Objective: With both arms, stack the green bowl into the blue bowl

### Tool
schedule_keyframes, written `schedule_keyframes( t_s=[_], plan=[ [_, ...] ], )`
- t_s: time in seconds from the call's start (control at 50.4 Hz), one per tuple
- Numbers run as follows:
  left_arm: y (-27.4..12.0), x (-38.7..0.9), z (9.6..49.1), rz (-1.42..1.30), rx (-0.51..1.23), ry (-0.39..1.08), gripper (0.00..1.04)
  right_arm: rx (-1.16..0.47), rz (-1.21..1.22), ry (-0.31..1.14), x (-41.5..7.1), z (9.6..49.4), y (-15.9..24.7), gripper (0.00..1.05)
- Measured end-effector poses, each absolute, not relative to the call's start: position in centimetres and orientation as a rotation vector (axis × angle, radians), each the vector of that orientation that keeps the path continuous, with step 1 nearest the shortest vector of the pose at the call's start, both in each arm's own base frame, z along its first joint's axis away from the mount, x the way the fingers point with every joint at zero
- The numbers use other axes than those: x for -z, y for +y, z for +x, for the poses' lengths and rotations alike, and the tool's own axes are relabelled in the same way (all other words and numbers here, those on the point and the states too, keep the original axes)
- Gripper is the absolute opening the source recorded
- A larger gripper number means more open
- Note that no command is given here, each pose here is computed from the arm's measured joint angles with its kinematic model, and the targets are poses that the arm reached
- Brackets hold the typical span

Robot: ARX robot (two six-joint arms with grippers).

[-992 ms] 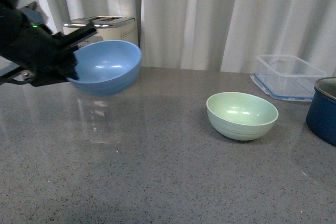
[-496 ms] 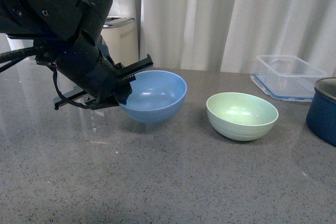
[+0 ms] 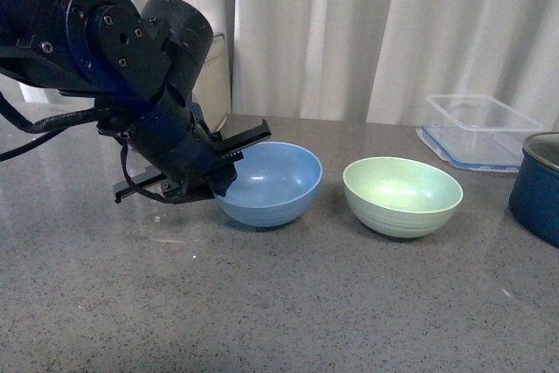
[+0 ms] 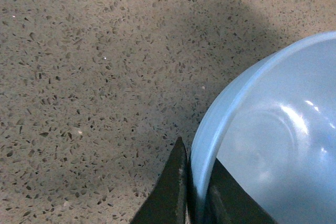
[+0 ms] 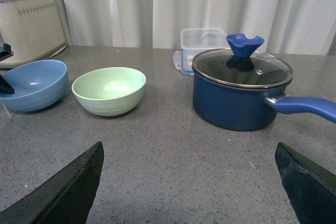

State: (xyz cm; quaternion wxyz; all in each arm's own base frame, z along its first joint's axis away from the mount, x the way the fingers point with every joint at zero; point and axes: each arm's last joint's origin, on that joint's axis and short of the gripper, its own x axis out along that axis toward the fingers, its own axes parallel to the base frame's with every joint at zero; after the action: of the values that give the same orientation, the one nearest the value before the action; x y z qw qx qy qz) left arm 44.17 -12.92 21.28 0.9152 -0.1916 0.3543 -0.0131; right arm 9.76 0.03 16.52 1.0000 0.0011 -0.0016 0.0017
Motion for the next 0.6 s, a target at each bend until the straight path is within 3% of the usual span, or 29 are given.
schedule_keyframes(
  t_s=[0.317, 0.417, 0.536, 0.595],
  plan=[
    [-13.1, -22.7, 43.0, -0.351, 0.115, 0.661, 0.59, -0.003, 0.002, -0.003, -16.5, 9.8, 0.0, 0.95],
    [-12.5, -25.1, 41.1, -0.294, 0.131, 0.493, 0.75, -0.003, 0.002, -0.003, -16.5, 9.8, 0.0, 0.95],
    [-11.0, -30.1, 35.3, -0.21, 0.224, 0.12, 0.99, -0.003, 0.002, -0.003, -16.5, 9.8, 0.0, 0.95],
    [-10.4, -32.2, 33.3, -0.17, 0.18, -0.014, 0.94, -0.003, 0.002, -0.003, -16.5, 9.8, 0.0, 0.95]
  ],
)
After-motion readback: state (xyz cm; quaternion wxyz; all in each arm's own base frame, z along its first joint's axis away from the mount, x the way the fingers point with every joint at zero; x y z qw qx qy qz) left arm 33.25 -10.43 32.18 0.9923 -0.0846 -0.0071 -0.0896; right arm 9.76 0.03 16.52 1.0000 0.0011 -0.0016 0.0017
